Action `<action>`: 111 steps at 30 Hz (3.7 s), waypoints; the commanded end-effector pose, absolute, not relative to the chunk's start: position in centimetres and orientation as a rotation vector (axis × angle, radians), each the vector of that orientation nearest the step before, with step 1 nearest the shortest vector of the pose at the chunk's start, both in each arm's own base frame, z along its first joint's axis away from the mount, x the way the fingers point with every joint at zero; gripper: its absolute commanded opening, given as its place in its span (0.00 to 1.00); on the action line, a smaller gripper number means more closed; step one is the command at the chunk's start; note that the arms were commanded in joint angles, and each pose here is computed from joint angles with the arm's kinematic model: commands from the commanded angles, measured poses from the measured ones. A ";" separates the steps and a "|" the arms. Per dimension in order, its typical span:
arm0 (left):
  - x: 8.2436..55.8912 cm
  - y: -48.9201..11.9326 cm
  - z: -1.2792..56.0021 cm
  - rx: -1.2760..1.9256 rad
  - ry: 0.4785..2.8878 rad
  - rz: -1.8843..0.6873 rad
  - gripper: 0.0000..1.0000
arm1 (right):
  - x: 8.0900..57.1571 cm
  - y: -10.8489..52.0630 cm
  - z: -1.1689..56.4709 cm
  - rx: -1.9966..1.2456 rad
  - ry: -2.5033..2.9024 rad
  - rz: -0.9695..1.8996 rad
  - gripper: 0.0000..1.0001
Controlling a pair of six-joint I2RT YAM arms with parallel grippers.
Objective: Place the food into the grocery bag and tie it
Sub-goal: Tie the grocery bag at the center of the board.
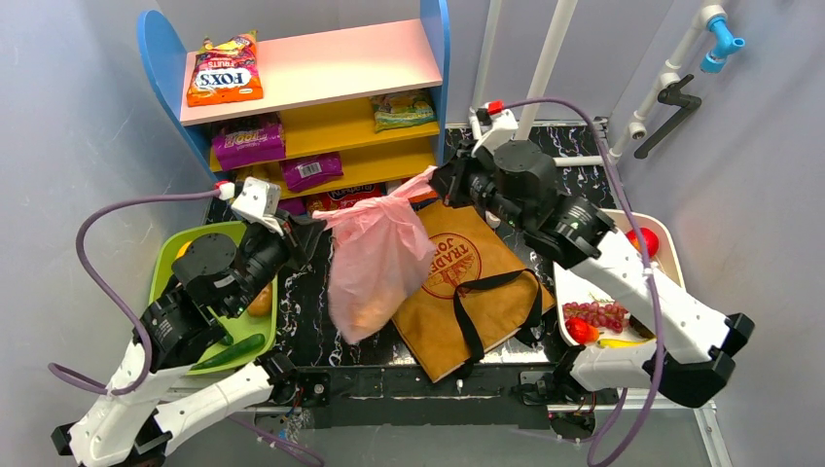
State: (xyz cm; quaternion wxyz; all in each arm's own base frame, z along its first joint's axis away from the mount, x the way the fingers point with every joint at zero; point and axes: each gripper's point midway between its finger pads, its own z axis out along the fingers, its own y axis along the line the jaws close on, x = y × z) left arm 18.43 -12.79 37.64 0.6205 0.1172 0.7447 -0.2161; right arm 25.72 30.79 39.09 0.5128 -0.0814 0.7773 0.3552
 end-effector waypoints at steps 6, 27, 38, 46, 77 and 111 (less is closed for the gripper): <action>19.0 -10.9 30.8 0.179 1.817 -0.382 0.00 | 29.5 21.7 31.0 0.002 1.963 0.344 0.01; 19.4 -10.1 18.4 0.015 2.062 -0.256 0.00 | 32.3 17.5 16.8 0.099 2.222 0.312 0.01; 17.4 -15.7 27.1 0.673 2.081 -0.400 0.73 | 29.6 22.8 21.1 -0.169 2.180 0.447 0.01; 17.5 -20.4 27.4 0.912 2.070 -0.544 0.66 | 27.6 25.1 26.1 -0.227 2.078 0.540 0.01; 19.0 -23.1 22.8 0.827 2.143 -0.612 0.35 | 26.6 26.1 28.5 -0.261 2.019 0.583 0.01; 19.2 -22.5 24.9 0.725 2.076 -0.629 0.07 | 26.5 26.3 28.2 -0.277 2.033 0.582 0.01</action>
